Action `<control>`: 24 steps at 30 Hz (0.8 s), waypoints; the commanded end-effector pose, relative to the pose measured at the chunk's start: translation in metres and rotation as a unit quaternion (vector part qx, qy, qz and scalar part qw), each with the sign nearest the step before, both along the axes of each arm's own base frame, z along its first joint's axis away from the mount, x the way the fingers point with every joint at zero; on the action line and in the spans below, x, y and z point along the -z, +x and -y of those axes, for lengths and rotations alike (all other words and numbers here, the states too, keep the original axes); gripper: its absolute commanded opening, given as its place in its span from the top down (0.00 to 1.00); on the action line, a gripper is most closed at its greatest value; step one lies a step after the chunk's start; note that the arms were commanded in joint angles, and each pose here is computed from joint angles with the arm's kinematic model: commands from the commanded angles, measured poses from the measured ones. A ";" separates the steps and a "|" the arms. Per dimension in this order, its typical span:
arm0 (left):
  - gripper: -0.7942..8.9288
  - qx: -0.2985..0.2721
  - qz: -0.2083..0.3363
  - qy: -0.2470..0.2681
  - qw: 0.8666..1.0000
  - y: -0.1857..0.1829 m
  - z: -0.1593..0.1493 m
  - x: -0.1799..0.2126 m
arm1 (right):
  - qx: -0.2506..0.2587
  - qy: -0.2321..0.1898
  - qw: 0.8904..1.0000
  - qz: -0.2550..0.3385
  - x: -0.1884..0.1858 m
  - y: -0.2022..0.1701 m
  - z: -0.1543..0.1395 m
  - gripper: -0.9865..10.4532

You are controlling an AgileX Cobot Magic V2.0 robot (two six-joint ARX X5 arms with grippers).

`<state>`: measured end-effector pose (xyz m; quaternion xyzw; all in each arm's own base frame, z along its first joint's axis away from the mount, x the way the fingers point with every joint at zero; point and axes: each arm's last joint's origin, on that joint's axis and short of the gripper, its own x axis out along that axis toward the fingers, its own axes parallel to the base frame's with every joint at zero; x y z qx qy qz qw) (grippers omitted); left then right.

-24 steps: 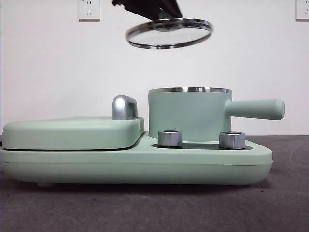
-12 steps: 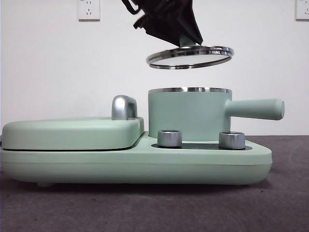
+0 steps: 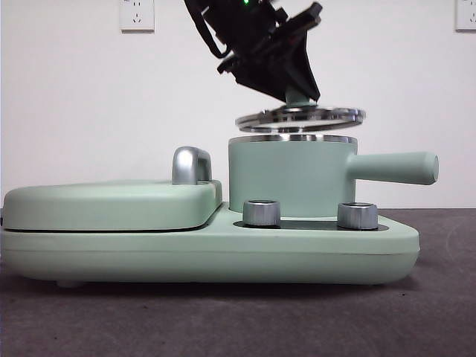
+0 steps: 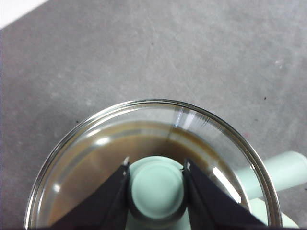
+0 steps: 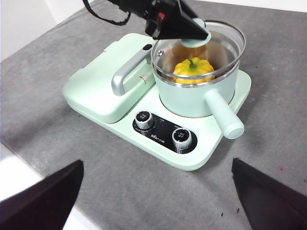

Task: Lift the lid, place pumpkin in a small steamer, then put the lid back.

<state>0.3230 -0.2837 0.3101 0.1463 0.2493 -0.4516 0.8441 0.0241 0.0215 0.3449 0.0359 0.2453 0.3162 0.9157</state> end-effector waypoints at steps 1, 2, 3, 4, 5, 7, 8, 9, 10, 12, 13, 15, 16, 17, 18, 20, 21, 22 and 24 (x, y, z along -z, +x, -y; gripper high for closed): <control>0.90 0.013 0.024 -0.011 1.000 0.002 0.008 -0.007 | -0.003 0.010 1.000 0.004 -0.003 -0.001 0.000 0.49; 0.90 0.013 0.024 -0.011 1.000 0.002 0.008 -0.007 | -0.003 0.010 1.000 0.004 -0.003 -0.001 0.000 0.49; 0.90 0.014 0.024 -0.009 1.000 0.003 0.008 -0.006 | -0.003 0.010 1.000 0.004 -0.003 -0.001 0.000 0.49; 0.90 0.014 0.023 -0.009 1.000 0.003 0.008 -0.005 | -0.003 0.010 1.000 0.004 -0.003 -0.001 0.000 0.49; 0.90 0.013 0.023 -0.008 1.000 0.003 0.008 -0.005 | -0.002 0.010 1.000 0.004 -0.003 -0.001 0.000 0.49; 0.90 0.013 0.024 -0.004 1.000 0.004 0.007 -0.004 | -0.002 0.010 1.000 0.004 -0.003 -0.001 0.000 0.49; 0.90 0.010 0.027 0.002 1.000 0.005 0.007 -0.003 | -0.002 0.011 1.000 0.004 -0.003 -0.001 0.000 0.49; 0.90 0.005 0.031 0.011 0.999 0.005 0.006 -0.003 | -0.002 0.011 1.000 0.004 -0.003 -0.001 0.000 0.49; 0.90 0.006 0.031 0.016 0.999 0.005 0.006 -0.002 | -0.001 0.011 1.000 0.004 -0.003 -0.001 0.000 0.49; 0.90 0.008 0.031 0.021 0.999 0.004 0.005 -0.001 | 0.000 0.012 1.000 0.003 -0.003 -0.001 0.000 0.49; 0.90 0.008 0.032 0.021 0.999 0.004 0.005 -0.001 | 0.000 0.012 1.000 0.003 -0.003 -0.001 0.000 0.49; 0.90 0.009 0.032 0.022 0.999 0.005 0.006 -0.001 | 0.000 0.012 1.000 0.002 -0.003 -0.001 0.000 0.49; 0.90 0.009 0.030 0.023 0.999 0.005 0.006 0.001 | 0.000 0.013 1.000 0.002 -0.003 -0.001 0.000 0.49; 0.90 0.009 0.029 0.024 0.999 0.006 0.007 0.003 | 0.001 0.014 1.000 0.001 -0.003 -0.001 0.000 0.49; 0.90 0.009 0.026 0.026 0.999 0.007 0.008 0.006 | 0.001 0.015 1.000 0.001 -0.003 -0.001 0.000 0.49; 0.90 0.009 0.020 0.031 0.999 0.009 0.010 0.012 | 0.003 0.017 1.000 -0.001 -0.003 -0.001 0.000 0.49; 0.90 0.009 0.017 0.034 0.999 0.010 0.010 0.015 | 0.004 0.018 1.000 -0.003 -0.003 -0.001 0.000 0.49; 0.90 0.009 0.013 0.036 0.999 0.011 0.011 0.018 | 0.004 0.019 1.000 -0.003 -0.003 -0.001 0.000 0.49; 0.90 0.009 0.007 0.040 0.999 0.012 0.012 0.021 | 0.005 0.021 1.000 -0.005 -0.003 -0.001 0.000 0.49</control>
